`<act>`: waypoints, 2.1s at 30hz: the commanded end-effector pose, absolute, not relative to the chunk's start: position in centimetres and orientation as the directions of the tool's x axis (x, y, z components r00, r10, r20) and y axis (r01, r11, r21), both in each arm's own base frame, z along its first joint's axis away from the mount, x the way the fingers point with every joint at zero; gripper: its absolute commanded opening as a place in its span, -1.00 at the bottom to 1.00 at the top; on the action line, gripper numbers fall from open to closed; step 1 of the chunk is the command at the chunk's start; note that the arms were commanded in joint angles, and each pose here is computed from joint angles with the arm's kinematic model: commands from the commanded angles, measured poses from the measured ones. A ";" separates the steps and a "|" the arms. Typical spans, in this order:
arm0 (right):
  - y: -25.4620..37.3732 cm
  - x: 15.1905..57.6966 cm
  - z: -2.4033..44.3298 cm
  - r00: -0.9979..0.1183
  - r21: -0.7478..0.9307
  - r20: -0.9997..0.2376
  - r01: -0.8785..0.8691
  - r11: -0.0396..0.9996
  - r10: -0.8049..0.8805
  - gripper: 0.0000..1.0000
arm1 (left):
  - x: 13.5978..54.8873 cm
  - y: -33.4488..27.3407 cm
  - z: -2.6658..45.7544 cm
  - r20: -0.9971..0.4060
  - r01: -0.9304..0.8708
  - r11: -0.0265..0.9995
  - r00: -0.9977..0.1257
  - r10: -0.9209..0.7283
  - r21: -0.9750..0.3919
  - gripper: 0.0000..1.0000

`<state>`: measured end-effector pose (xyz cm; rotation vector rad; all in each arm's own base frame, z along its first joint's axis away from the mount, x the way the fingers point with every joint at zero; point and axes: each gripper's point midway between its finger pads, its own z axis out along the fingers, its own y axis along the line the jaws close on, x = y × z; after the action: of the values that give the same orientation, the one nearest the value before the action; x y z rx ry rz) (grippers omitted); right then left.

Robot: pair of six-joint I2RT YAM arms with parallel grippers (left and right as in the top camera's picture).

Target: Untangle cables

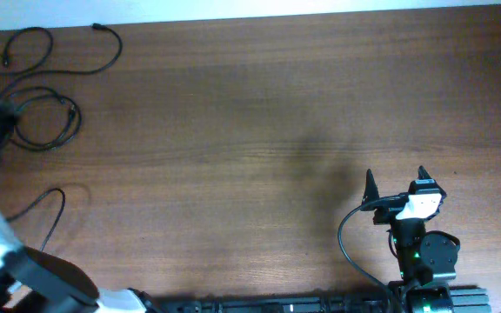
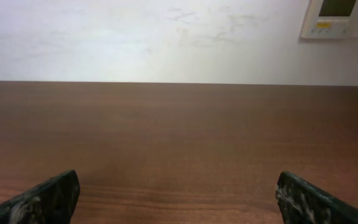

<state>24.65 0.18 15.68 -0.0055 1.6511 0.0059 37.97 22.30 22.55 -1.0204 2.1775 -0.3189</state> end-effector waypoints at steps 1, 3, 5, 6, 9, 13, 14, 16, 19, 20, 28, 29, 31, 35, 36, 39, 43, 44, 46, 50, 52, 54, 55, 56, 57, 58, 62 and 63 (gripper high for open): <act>0.2 24.6 15.4 -0.087 0.004 -0.996 -0.007 1.000 0.003 0.97 | 42.0 13.6 25.3 -0.575 -0.378 0.804 -0.563 -0.593 -0.459 0.98; 0.2 24.6 15.4 -0.087 0.004 -0.996 -0.007 1.000 0.003 0.97 | 43.2 10.0 25.0 -0.590 -0.330 0.845 -0.609 -0.531 -0.421 0.98; 0.2 24.6 15.4 -0.087 0.004 -0.996 -0.007 1.000 0.003 0.97 | 43.7 8.0 24.8 -0.600 -0.309 0.870 -0.632 -0.490 -0.384 0.98; 0.2 24.6 15.4 -0.087 0.004 -0.996 -0.007 1.000 0.003 0.97 | 43.8 7.1 24.7 -0.602 -0.299 0.879 -0.643 -0.473 -0.371 0.98; 0.2 24.6 15.4 -0.087 0.004 -0.996 -0.007 1.000 0.003 0.97 | 43.9 5.1 24.5 -0.592 -0.263 0.890 -0.671 -0.446 -0.372 0.98; 0.2 24.6 15.4 -0.087 0.004 -0.996 -0.007 1.000 0.003 0.97 | 43.8 4.8 24.4 -0.590 -0.258 0.892 -0.676 -0.441 -0.371 0.98; 0.2 24.6 15.4 -0.086 0.004 -0.996 -0.007 1.000 0.003 0.97 | 43.8 4.7 24.4 -0.586 -0.260 0.891 -0.679 -0.442 -0.371 0.98; 0.4 24.6 15.4 -0.086 0.013 -0.996 -0.017 1.000 0.011 0.97 | 43.4 4.7 24.1 -0.572 -0.267 0.890 -0.690 -0.444 -0.370 0.98; 0.5 24.6 15.4 -0.085 0.013 -0.996 -0.023 1.000 0.011 0.97 | 43.2 4.6 23.9 -0.564 -0.271 0.889 -0.695 -0.445 -0.368 0.98; 0.7 24.6 15.5 -0.081 0.014 -0.997 -0.034 0.999 0.011 0.97 | 43.2 4.6 23.9 -0.564 -0.271 0.889 -0.695 -0.445 -0.368 0.98; 7.7 20.4 28.7 0.415 -0.160 -0.909 -0.412 0.897 0.029 0.97 | 43.2 4.6 23.9 -0.564 -0.271 0.889 -0.695 -0.445 -0.368 0.98; 7.7 20.1 29.4 0.404 -0.099 -0.909 -0.442 0.892 0.100 0.97 | 43.2 4.6 23.9 -0.564 -0.271 0.889 -0.695 -0.445 -0.368 0.98; 8.0 19.9 29.5 0.369 -0.040 -0.915 -0.485 0.873 0.163 0.97 | 43.2 4.6 23.9 -0.564 -0.270 0.889 -0.695 -0.445 -0.369 0.97; 6.4 22.4 24.8 0.175 0.076 -0.972 -0.393 0.916 0.155 0.97 | 43.2 4.6 23.9 -0.564 -0.270 0.889 -0.695 -0.445 -0.369 0.98; 5.9 22.8 24.0 0.149 0.083 -0.978 -0.357 0.931 0.144 0.97 | 43.2 4.6 23.9 -0.564 -0.271 0.889 -0.695 -0.445 -0.368 0.98; 4.2 23.7 20.9 0.070 -0.019 -0.998 -0.237 0.971 -0.003 0.97 | 43.2 4.6 23.9 -0.564 -0.271 0.889 -0.695 -0.445 -0.368 0.98; 2.7 24.0 17.9 -0.019 -0.216 -0.975 -0.158 0.964 -0.222 0.97 | 43.2 4.6 23.9 -0.564 -0.270 0.889 -0.695 -0.445 -0.369 0.98; 2.3 24.0 17.3 -0.047 -0.243 -0.967 -0.142 0.960 -0.251 0.97 | 43.2 4.6 23.9 -0.564 -0.271 0.889 -0.695 -0.445 -0.368 0.98; 1.2 23.9 15.3 -0.137 -0.266 -0.950 -0.106 0.958 -0.279 0.97 | 43.2 4.6 23.9 -0.564 -0.271 0.889 -0.695 -0.445 -0.368 0.98; 0.6 23.8 14.6 -0.173 -0.270 -0.944 -0.078 0.960 -0.279 0.97 | 43.2 4.6 23.9 -0.564 -0.271 0.889 -0.695 -0.445 -0.368 0.98; 0.5 23.8 14.6 -0.174 -0.269 -0.944 -0.078 0.960 -0.279 0.97 | 43.2 4.6 23.9 -0.564 -0.270 0.889 -0.695 -0.445 -0.369 0.98; 0.5 23.8 14.6 -0.173 -0.269 -0.945 -0.077 0.960 -0.279 0.97 | 43.2 4.6 23.9 -0.564 -0.270 0.889 -0.695 -0.445 -0.369 0.98; 0.5 23.8 14.6 -0.173 -0.269 -0.945 -0.077 0.960 -0.279 0.97 | 43.2 4.6 23.9 -0.564 -0.270 0.889 -0.695 -0.445 -0.369 0.98; 0.5 23.8 14.6 -0.173 -0.269 -0.945 -0.077 0.960 -0.279 0.97 | 43.2 4.6 23.9 -0.564 -0.270 0.889 -0.695 -0.445 -0.369 0.98; 0.5 23.8 14.6 -0.173 -0.269 -0.945 -0.077 0.960 -0.279 0.97 | 43.2 4.6 23.9 -0.564 -0.271 0.889 -0.695 -0.445 -0.368 0.98; 0.5 23.8 14.6 -0.173 -0.269 -0.945 -0.077 0.960 -0.279 0.97 | 43.2 4.6 23.9 -0.564 -0.270 0.889 -0.695 -0.445 -0.369 0.98; 0.5 23.8 14.6 -0.173 -0.269 -0.945 -0.077 0.960 -0.279 0.97 | 43.2 4.6 23.9 -0.564 -0.271 0.889 -0.695 -0.445 -0.368 0.97; 0.5 23.8 14.6 -0.173 -0.269 -0.945 -0.077 0.960 -0.279 0.97 | 43.2 4.6 23.9 -0.564 -0.270 0.889 -0.695 -0.445 -0.369 0.98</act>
<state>23.90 0.70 14.95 -0.2677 1.7299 -0.1686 43.25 4.51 23.05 -0.5360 2.3937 -0.3572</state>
